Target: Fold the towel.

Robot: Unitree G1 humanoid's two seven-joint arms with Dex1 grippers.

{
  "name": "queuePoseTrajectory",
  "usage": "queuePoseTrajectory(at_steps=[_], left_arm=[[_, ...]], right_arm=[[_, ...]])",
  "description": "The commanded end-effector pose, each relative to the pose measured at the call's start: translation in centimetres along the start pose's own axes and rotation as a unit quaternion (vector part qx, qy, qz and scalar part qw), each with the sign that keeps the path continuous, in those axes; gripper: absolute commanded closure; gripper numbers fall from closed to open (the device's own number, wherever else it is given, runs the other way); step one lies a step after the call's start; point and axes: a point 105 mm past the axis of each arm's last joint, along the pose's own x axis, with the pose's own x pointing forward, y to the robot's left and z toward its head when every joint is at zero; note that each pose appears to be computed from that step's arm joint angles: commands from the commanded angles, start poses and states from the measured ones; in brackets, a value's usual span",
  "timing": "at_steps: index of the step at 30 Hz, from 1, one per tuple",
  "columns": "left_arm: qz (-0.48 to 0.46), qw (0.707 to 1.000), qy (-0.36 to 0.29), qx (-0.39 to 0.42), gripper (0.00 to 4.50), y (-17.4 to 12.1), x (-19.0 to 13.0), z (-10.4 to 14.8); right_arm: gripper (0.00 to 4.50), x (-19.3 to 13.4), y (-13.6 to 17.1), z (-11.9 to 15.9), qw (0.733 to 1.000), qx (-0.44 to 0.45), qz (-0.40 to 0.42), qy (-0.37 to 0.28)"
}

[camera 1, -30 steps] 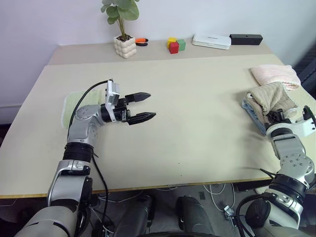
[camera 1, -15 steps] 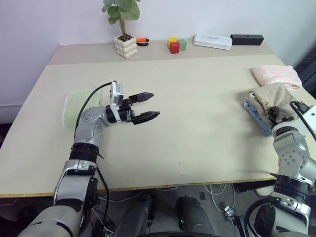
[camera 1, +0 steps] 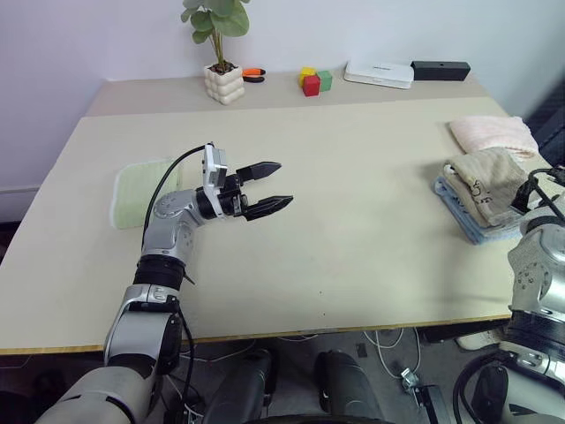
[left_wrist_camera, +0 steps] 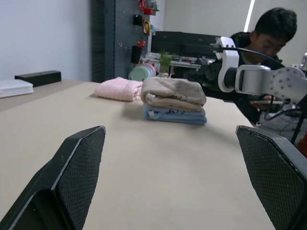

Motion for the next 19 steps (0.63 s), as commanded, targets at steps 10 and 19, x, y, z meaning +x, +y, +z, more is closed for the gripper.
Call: queuePoseTrajectory(at_steps=[10,19], left_arm=[[0.022,0.999,0.044,0.022,0.00,-0.7,-3.7,-0.2],[0.049,0.995,0.082,0.025,0.00,-2.1,-7.0,0.0]], right_arm=[[0.02,-15.1,13.2,1.9,0.720,-0.068,0.690,-0.029],[0.02,-15.2,13.4,1.7,0.660,-0.048,0.750,0.010]])
